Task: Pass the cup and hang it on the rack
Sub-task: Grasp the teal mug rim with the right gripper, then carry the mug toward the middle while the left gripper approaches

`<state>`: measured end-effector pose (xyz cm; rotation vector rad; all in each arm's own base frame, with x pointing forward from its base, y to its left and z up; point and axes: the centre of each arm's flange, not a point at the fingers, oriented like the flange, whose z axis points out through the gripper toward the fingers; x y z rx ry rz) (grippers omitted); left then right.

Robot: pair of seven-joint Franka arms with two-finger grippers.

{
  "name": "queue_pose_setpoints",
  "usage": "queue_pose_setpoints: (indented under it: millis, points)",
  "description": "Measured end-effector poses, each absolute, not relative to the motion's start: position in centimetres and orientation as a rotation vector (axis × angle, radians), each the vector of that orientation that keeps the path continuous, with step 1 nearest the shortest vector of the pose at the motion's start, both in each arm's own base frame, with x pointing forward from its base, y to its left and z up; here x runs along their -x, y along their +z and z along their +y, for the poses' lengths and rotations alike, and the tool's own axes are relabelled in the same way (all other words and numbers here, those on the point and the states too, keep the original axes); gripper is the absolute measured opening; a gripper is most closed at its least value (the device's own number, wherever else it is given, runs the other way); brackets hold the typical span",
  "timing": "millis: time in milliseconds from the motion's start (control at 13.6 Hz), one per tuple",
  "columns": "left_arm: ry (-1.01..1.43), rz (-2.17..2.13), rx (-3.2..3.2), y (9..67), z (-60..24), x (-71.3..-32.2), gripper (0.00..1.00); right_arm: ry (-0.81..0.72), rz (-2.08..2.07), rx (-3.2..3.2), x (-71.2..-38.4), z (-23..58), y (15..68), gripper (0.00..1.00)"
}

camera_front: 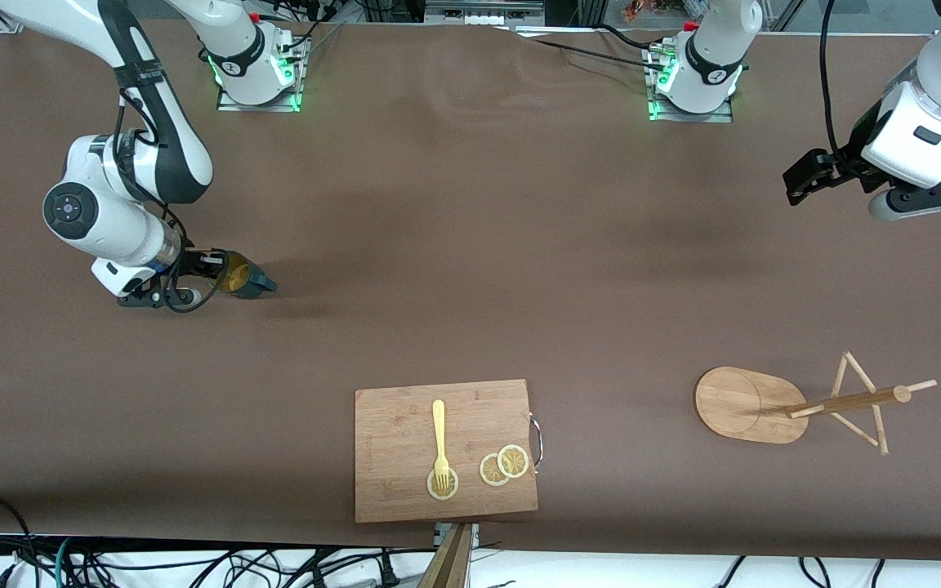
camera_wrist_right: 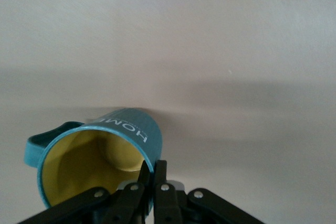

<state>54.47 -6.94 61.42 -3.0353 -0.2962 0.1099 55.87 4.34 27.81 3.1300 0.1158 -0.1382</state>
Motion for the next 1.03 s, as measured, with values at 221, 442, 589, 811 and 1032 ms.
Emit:
queue_pose_setpoints:
  millis: [221,442,589,811,1032]
  points:
    - [0.172,-0.311,3.029,60.5,-6.0,-54.0,1.00,-0.063,0.037,-3.152,-57.7,11.0,31.6,0.04]
    - [0.184,-0.319,3.036,59.3,-6.2,-52.3,1.00,0.006,-0.092,-3.176,-57.5,21.7,33.6,0.04]
    - [0.144,-0.299,3.064,57.9,-5.3,-50.7,1.00,0.033,-0.194,-3.195,-56.3,29.5,34.2,0.04]
    - [0.070,-0.221,3.131,53.9,-1.8,-48.5,1.00,0.050,-0.316,-3.230,-53.9,40.0,34.4,0.04]
    - [0.032,-0.077,3.266,48.3,4.5,-47.0,1.00,0.033,-0.389,-3.252,-51.6,47.5,33.1,0.04]
